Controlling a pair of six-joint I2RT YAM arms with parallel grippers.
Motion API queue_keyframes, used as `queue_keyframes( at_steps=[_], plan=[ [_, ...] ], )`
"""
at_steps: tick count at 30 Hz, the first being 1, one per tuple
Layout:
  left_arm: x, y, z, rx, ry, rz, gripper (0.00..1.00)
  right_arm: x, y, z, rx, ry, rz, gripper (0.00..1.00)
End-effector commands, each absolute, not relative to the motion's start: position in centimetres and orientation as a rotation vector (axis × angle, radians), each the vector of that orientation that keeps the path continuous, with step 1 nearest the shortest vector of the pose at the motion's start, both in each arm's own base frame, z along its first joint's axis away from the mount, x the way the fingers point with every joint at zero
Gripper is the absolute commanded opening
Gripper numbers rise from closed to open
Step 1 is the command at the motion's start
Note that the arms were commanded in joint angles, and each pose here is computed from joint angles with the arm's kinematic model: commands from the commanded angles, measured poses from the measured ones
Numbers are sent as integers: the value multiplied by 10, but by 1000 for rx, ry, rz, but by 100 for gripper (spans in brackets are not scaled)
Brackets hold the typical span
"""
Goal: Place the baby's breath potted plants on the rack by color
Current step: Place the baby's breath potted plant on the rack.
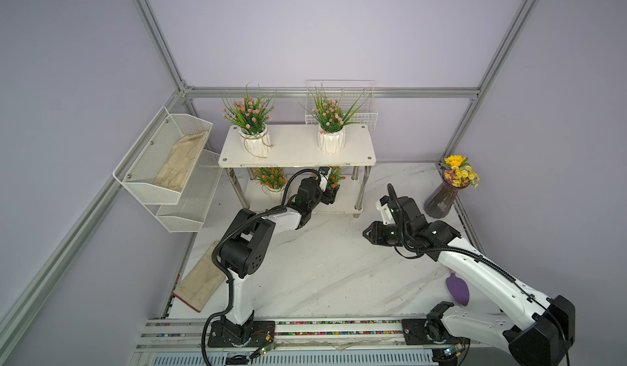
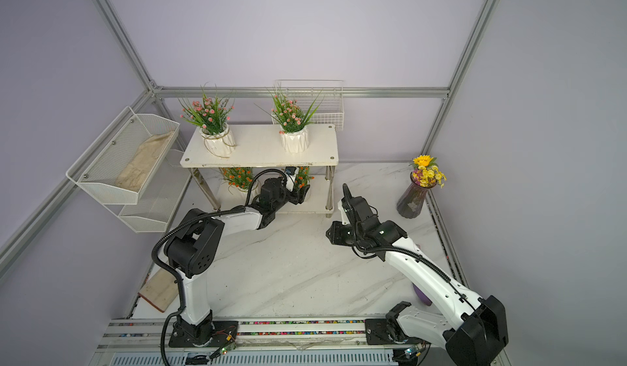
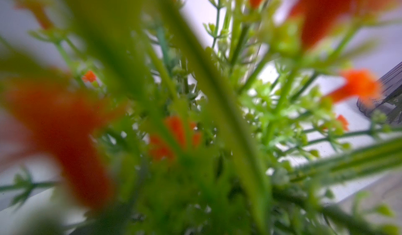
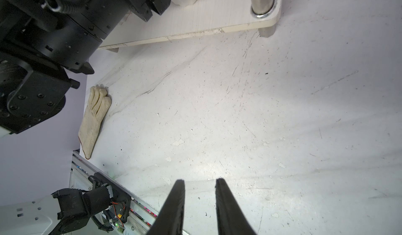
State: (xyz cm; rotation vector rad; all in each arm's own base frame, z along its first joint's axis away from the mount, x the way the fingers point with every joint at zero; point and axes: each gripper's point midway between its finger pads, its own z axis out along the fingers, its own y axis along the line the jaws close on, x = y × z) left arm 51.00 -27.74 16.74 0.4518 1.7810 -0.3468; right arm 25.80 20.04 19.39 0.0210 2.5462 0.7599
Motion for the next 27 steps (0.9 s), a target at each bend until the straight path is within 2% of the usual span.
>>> queue_keyframes(
  at_steps=[1, 3, 4, 5, 17, 27],
  plan=[
    [517, -280, 226, 403, 1631, -384, 82, 257, 196, 196, 38, 2537, 753, 29],
    [516, -278, 226, 404, 1633, -379, 87, 257, 196, 195, 36, 2537, 752, 29],
    [515, -278, 227, 401, 1633, -377, 99, 257, 196, 196, 34, 2537, 751, 29],
    [515, -277, 227, 401, 1634, -376, 100, 257, 196, 196, 34, 2535, 753, 29],
    [497, -263, 234, 380, 1645, -350, 100, 257, 195, 195, 32, 2533, 739, 32],
    [450, -252, 197, 363, 1764, -333, 100, 261, 197, 194, 15, 2525, 735, 35]
  ],
)
